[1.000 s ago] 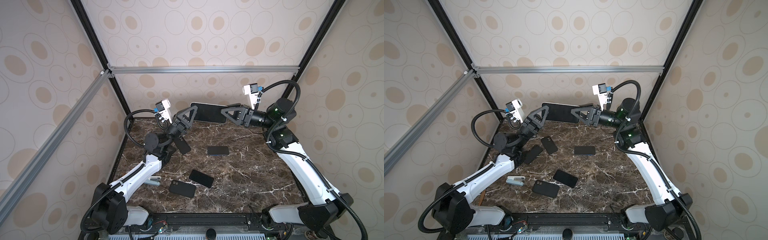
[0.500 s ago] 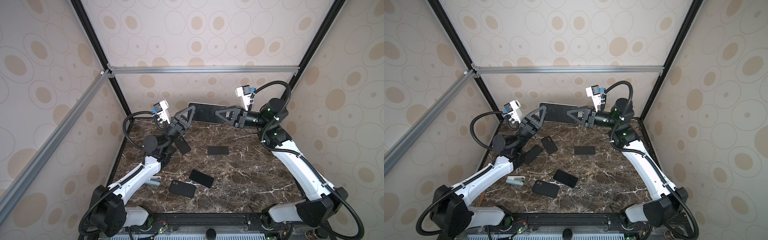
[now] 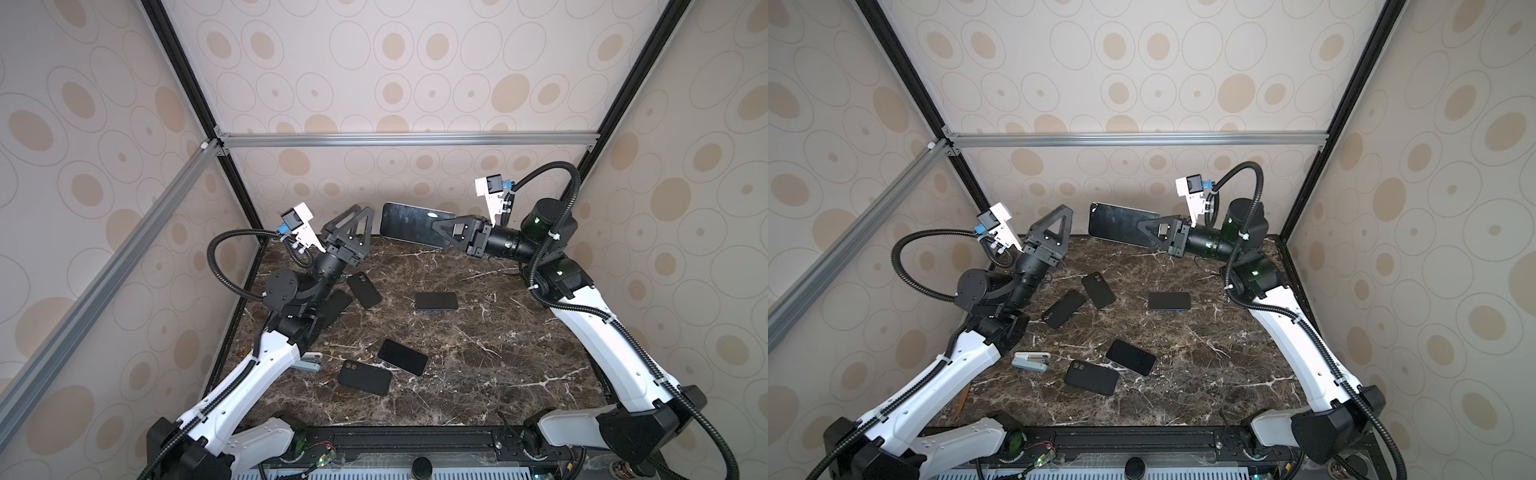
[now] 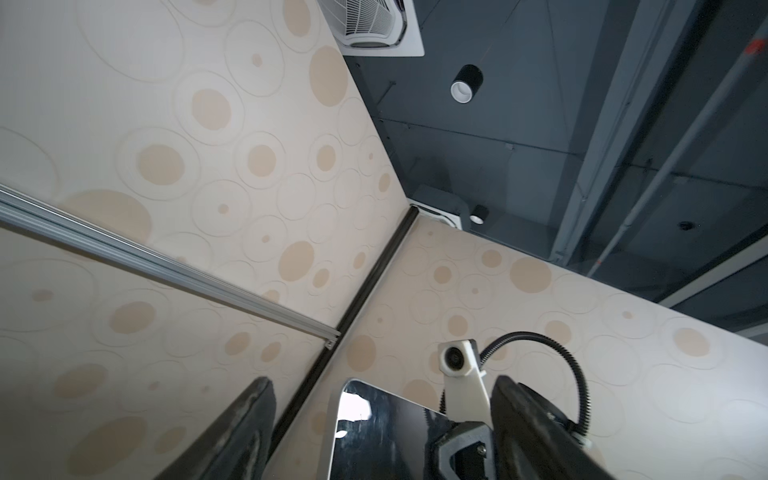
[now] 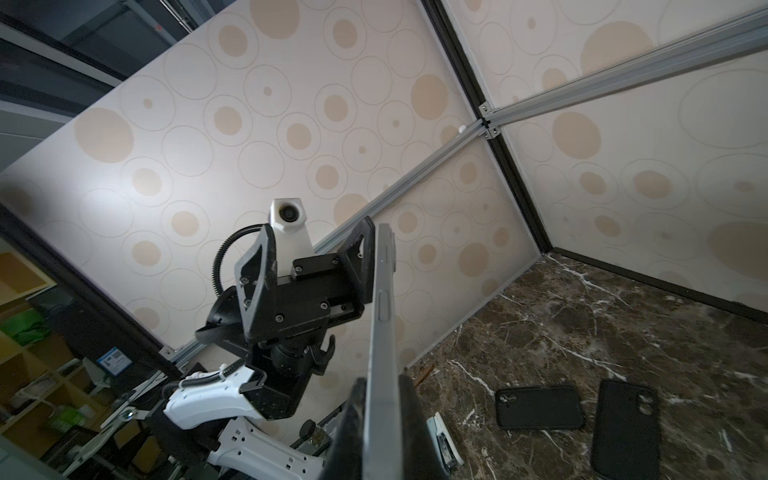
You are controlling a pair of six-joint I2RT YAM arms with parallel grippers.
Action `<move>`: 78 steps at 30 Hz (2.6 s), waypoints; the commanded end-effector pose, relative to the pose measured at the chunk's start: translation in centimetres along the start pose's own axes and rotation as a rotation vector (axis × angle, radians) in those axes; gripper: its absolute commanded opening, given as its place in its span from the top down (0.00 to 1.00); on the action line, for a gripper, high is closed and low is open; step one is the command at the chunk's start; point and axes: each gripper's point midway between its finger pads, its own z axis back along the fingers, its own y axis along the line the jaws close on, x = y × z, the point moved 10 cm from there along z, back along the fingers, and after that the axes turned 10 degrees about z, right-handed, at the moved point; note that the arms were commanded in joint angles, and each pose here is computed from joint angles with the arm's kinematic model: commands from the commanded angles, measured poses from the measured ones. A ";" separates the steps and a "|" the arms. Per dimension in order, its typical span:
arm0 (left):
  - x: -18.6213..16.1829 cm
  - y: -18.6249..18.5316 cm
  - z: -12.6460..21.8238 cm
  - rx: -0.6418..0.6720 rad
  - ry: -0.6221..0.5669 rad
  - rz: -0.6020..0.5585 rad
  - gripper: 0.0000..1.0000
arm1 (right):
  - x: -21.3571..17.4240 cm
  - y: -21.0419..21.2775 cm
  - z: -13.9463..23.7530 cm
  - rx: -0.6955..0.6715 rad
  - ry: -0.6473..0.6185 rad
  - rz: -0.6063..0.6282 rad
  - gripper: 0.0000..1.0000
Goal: Put the phone into the phone case
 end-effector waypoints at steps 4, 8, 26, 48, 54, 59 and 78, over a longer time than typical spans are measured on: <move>0.6 4.2 -0.4 0.512 0.121 -0.353 0.22 | -0.1 -0.9 2.4 -0.424 0.055 0.011 1.00; 0.8 8.7 -0.3 0.832 0.305 -0.515 0.21 | -1.4 -1.8 2.1 -0.444 0.129 -0.035 1.00; -6.7 29.7 2.7 1.114 1.035 -0.474 0.34 | -4.6 -4.0 1.1 -0.437 0.257 -0.154 1.00; -12.4 44.0 0.5 1.194 1.373 -0.541 0.55 | -5.6 -4.1 1.4 -0.443 0.296 -0.204 1.00; -12.2 43.2 0.9 1.215 1.348 -0.500 0.56 | -5.9 -4.5 1.1 -0.445 0.307 -0.222 1.00; -11.4 41.8 0.1 1.204 1.291 -0.473 0.50 | -6.0 -4.5 0.9 -0.428 0.310 -0.239 1.00; -11.5 38.7 2.0 1.113 1.272 -0.392 0.46 | -7.7 -4.7 0.2 -0.430 0.341 -0.280 1.00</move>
